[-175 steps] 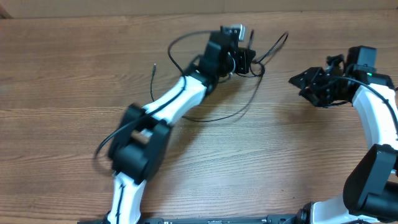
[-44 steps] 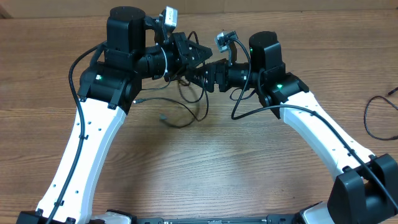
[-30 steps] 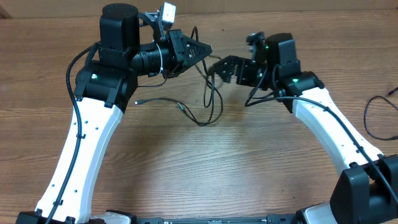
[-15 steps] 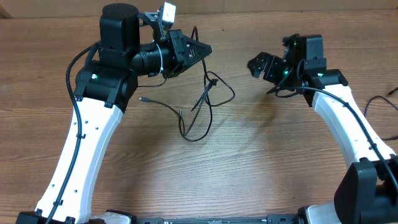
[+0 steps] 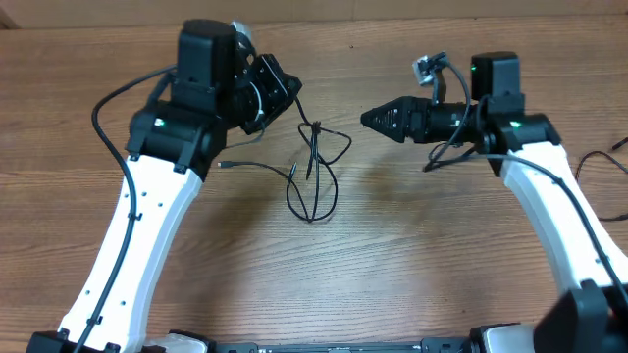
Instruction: Untangle cables
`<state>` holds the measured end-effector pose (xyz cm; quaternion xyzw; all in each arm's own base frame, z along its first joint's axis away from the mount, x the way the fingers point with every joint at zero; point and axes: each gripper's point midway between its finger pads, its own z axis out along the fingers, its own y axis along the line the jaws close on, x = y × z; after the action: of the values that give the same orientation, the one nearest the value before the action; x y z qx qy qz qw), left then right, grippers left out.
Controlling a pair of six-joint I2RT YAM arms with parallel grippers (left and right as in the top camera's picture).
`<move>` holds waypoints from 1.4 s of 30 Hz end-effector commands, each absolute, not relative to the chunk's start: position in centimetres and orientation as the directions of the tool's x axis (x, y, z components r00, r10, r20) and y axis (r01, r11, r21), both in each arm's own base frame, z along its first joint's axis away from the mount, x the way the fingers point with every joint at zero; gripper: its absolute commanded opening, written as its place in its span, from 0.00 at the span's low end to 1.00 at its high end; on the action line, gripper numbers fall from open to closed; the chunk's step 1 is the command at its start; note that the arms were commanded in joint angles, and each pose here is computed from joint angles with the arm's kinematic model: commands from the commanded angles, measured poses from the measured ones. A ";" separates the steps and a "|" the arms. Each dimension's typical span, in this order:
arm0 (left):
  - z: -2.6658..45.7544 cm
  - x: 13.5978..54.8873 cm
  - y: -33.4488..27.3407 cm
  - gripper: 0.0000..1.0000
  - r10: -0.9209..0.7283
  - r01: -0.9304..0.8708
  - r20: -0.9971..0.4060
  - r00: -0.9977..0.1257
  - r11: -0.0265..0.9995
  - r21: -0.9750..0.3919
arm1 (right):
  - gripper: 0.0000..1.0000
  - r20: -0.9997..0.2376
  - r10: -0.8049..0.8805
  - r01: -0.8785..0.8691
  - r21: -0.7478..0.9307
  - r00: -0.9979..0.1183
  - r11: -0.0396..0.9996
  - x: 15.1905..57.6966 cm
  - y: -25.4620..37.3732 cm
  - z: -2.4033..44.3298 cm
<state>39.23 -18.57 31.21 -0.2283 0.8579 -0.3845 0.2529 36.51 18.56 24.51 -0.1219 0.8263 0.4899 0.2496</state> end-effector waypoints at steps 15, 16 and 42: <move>28.4 38.9 -15.3 0.04 -0.935 -0.632 -0.136 -0.328 0.324 -0.704 | 0.72 -0.543 -0.195 -0.575 0.735 -0.817 0.361 26.9 25.6 27.5; 28.3 38.8 -14.9 0.04 -0.942 -0.645 -0.139 -0.307 0.313 -0.697 | 0.72 -0.536 -0.210 -0.574 0.734 -0.818 0.364 26.4 26.1 27.2; 27.3 37.0 -17.5 0.04 -0.916 -0.689 0.021 -0.401 0.286 -0.666 | 0.80 -0.613 -0.122 -0.393 0.330 -0.781 0.858 34.3 25.3 19.7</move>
<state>37.32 -16.51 27.39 -0.5204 0.7745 -0.2918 0.2101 32.29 26.65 19.47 -0.1706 0.9108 0.2697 0.2618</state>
